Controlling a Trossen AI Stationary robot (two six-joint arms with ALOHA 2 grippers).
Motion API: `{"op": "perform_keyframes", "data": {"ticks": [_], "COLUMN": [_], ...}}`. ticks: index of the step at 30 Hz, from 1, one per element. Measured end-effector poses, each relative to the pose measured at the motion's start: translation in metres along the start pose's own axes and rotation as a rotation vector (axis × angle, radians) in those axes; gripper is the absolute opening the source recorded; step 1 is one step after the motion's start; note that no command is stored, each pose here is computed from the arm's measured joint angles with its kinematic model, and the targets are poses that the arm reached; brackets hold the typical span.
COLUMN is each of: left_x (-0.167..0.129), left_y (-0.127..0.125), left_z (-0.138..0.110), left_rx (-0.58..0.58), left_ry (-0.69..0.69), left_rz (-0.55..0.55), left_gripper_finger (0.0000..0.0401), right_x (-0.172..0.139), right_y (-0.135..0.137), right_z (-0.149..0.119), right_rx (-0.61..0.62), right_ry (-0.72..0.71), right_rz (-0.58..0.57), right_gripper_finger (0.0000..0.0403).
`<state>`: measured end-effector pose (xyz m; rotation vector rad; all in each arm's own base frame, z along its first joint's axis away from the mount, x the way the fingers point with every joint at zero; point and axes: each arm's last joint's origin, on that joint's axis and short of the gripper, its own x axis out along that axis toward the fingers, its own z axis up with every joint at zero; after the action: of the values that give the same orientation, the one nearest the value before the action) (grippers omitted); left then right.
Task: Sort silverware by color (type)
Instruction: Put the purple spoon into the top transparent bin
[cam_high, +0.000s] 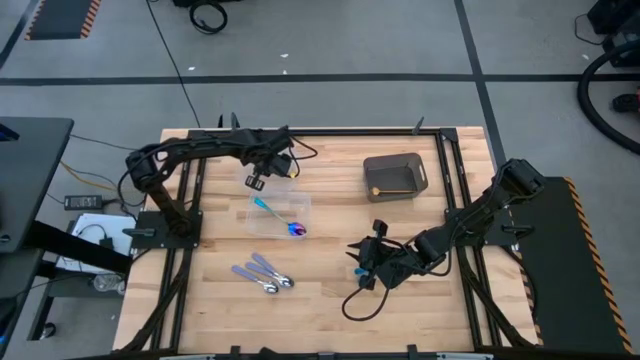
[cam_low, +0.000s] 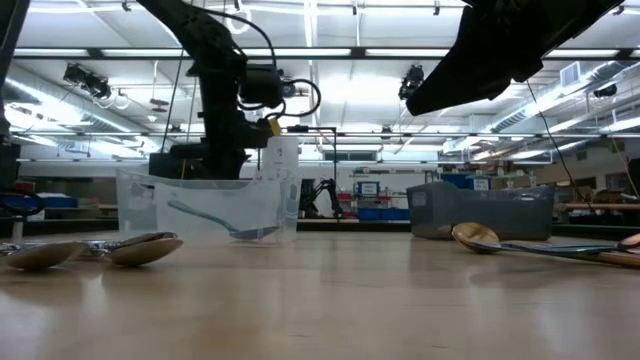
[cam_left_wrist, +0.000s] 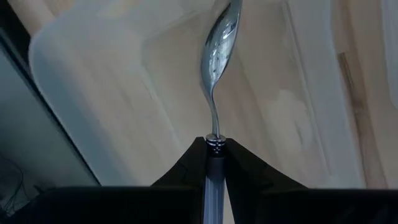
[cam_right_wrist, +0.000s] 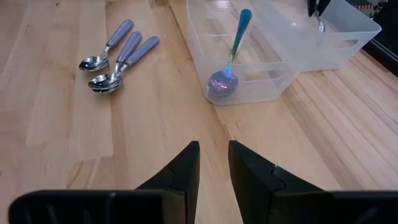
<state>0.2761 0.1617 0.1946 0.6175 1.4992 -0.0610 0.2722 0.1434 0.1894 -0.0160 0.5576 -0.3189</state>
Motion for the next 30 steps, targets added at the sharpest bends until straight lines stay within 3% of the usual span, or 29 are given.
{"op": "perform_keyframes", "data": {"ticks": [18, 30], "left_x": [0.020, 0.017], "left_y": [0.012, 0.005], "left_z": [-0.013, -0.003], "left_rx": [-0.079, -0.079], "left_ry": [-0.032, -0.003], "left_rz": [-0.044, -0.041], "left_gripper_finger": [0.0046, 0.0125], "right_x": [0.000, 0.000], "right_y": [0.000, 0.000], "right_z": [0.000, 0.000], "right_rx": [-0.001, -0.007], "right_ry": [0.000, -0.001], "right_rz": [0.002, 0.003], "right_gripper_finger": [0.0095, 0.0095]}}
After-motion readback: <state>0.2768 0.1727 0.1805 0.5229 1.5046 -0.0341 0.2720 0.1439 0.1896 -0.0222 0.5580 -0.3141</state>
